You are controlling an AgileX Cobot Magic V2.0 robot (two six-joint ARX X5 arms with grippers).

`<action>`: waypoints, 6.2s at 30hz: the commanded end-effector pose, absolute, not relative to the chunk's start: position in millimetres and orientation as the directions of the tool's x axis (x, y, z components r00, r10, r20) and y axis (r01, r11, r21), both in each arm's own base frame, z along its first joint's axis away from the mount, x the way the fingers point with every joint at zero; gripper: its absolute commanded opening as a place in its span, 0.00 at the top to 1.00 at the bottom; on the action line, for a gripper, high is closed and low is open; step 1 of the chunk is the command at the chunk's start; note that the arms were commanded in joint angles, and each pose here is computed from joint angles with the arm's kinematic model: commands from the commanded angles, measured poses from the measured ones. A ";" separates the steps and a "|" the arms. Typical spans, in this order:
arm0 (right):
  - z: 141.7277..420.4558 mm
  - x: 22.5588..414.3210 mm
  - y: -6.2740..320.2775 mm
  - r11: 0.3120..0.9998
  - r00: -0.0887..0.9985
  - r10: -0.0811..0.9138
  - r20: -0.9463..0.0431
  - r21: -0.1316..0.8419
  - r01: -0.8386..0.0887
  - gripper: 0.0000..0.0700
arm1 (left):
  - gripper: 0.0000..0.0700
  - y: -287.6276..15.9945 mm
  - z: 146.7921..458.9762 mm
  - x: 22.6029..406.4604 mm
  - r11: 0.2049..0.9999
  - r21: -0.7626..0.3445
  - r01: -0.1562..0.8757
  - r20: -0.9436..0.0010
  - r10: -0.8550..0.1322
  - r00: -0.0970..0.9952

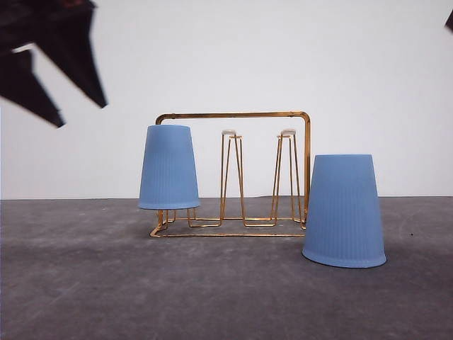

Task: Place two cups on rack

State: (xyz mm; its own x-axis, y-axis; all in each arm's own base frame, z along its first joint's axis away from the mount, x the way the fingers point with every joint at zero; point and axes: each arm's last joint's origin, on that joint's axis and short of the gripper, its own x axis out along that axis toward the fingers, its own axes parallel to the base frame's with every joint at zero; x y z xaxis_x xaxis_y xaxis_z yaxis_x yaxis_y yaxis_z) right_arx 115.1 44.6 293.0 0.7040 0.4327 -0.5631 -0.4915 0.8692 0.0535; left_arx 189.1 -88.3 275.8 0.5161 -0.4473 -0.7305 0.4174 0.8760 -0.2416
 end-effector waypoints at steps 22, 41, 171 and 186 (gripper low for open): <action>208.4 247.1 97.6 0.794 0.512 0.536 -0.671 0.193 -0.577 0.15 | 0.46 -76.1 265.6 161.8 0.898 -0.269 0.347 -0.720 -0.427 0.547; 255.2 253.0 105.0 0.806 0.351 0.480 -0.804 0.246 -0.538 0.69 | 0.46 -76.3 266.0 162.3 0.899 -0.275 0.340 -0.716 -0.428 0.552; 237.1 140.6 68.5 0.856 0.660 0.517 -0.545 0.315 -0.410 0.94 | 1.00 -34.8 227.4 129.6 0.932 -0.046 0.361 -0.370 -0.351 0.860; 237.1 140.6 68.5 0.856 0.660 0.517 -0.545 0.315 -0.410 0.94 | 1.00 -1.3 153.1 95.4 0.998 0.042 0.054 -0.157 -0.046 0.987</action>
State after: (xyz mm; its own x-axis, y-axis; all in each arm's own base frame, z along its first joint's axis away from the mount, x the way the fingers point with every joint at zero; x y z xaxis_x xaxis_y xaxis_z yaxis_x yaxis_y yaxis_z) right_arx 139.2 67.1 232.7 0.6533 0.5102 -0.5594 -0.4032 0.8598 0.3133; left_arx 95.0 -1.6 155.4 0.9861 -0.0524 -0.1576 0.0582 0.9978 0.0324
